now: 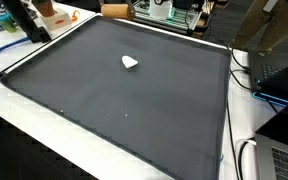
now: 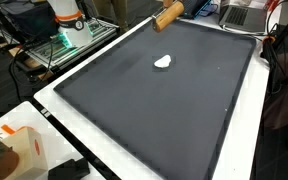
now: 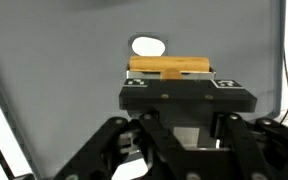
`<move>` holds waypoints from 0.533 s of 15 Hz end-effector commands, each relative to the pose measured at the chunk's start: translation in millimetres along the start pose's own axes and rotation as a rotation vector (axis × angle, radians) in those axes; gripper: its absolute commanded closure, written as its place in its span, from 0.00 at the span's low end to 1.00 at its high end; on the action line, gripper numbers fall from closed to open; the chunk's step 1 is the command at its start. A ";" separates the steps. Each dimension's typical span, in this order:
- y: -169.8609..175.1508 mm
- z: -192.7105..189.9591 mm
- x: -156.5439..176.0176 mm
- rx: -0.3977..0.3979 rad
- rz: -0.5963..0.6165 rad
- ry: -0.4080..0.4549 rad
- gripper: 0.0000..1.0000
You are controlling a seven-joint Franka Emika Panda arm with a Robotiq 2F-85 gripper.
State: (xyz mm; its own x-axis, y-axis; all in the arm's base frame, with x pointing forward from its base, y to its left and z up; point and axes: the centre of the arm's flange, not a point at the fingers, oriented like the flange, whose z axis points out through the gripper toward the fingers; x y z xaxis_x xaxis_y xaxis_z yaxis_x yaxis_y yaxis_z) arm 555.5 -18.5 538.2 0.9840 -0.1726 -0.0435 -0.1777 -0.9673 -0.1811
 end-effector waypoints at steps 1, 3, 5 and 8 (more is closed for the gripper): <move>-0.3 6.2 -25.0 0.024 -0.035 0.061 0.77; 1.6 9.0 -33.9 0.028 -0.049 0.100 0.77; 4.5 12.0 -41.3 0.030 -0.056 0.135 0.77; 9.0 16.4 -53.0 0.035 -0.066 0.169 0.77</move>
State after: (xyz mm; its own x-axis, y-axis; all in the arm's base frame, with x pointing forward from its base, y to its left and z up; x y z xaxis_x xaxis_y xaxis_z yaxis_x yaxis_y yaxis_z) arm 532.2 -14.9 526.8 0.9850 -0.1493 0.0860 -0.1312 -0.9734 -0.1876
